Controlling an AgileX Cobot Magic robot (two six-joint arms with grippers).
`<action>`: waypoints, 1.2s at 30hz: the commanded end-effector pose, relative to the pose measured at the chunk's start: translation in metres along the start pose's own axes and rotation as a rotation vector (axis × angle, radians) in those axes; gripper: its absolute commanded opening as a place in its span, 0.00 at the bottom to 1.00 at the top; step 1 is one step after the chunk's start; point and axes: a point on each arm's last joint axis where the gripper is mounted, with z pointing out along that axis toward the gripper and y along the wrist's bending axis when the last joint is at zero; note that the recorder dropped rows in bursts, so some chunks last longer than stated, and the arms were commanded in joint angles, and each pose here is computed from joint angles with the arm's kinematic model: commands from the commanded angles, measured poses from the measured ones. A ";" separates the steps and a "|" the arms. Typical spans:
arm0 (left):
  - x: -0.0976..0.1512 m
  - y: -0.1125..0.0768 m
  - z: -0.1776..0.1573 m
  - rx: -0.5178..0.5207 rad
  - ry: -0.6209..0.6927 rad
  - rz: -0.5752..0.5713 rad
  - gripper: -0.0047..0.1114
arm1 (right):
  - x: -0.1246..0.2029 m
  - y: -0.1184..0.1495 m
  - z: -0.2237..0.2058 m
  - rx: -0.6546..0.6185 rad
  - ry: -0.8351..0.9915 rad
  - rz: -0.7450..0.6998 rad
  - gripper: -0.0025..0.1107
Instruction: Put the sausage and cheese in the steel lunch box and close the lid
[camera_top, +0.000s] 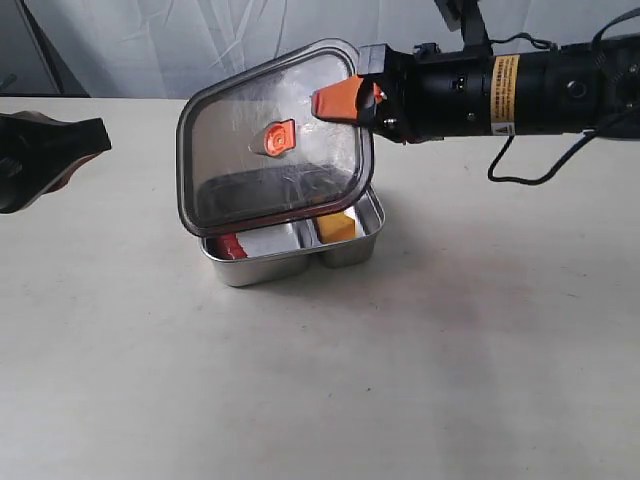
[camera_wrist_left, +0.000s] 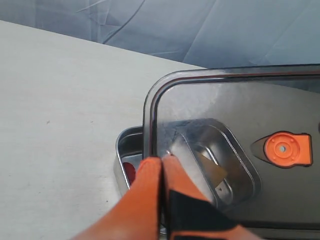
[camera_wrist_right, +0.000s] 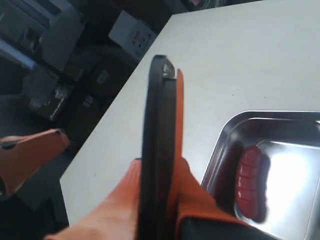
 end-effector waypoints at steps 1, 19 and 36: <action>-0.001 -0.001 0.001 0.002 -0.003 0.011 0.04 | 0.006 -0.001 -0.001 0.018 -0.029 0.007 0.01; -0.001 0.000 0.001 0.001 -0.003 0.038 0.04 | 0.023 0.035 0.022 0.337 0.003 -0.438 0.01; -0.001 0.000 0.001 0.001 -0.003 0.038 0.04 | 0.014 0.078 0.011 0.231 -0.188 -0.365 0.01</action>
